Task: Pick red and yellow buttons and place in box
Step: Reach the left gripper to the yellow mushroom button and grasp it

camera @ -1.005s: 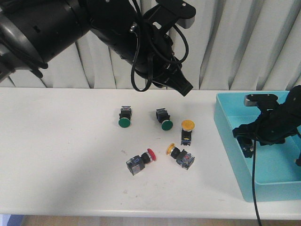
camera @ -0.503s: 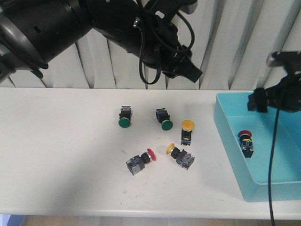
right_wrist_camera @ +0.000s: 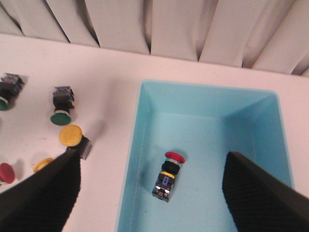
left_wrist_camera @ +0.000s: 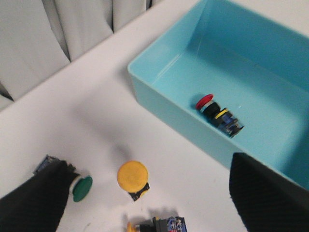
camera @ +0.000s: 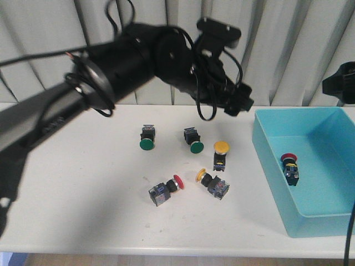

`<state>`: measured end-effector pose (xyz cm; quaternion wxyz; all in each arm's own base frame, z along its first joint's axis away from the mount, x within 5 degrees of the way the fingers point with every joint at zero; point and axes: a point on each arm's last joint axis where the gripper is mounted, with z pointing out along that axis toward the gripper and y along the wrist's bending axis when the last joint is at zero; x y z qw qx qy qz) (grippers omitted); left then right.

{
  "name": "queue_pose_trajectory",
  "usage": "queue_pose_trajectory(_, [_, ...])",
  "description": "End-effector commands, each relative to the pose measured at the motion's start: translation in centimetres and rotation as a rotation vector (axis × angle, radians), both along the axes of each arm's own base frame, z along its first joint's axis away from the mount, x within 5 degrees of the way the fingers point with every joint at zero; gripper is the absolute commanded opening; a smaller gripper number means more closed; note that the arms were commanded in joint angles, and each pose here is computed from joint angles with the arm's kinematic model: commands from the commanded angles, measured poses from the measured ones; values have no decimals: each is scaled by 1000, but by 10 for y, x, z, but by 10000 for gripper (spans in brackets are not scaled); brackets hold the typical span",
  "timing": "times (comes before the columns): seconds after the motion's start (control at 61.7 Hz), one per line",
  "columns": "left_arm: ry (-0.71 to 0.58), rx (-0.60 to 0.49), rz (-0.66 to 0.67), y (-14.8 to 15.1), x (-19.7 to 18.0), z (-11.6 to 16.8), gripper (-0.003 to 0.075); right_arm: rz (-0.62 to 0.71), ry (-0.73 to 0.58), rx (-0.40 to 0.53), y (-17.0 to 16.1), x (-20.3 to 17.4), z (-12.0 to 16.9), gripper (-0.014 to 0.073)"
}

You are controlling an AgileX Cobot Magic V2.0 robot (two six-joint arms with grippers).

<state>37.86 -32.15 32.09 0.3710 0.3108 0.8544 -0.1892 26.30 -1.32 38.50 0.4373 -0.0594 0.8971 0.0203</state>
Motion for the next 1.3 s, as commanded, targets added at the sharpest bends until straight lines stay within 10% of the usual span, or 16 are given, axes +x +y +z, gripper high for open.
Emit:
queue_pose_trajectory(0.0, [-66, -100, 21, -3, 1, 19, 614, -18, -141, 11, 1, -17, 29, 577])
queue_pose_trajectory(0.713, [56, -136, 97, -38, 58, -87, 580, -1, -274, 44, 9, -60, 61, 556])
queue_pose_trajectory(1.281, [105, -96, 101, -39, 59, -109, 554, 3, -281, 63, 11, -60, 61, 556])
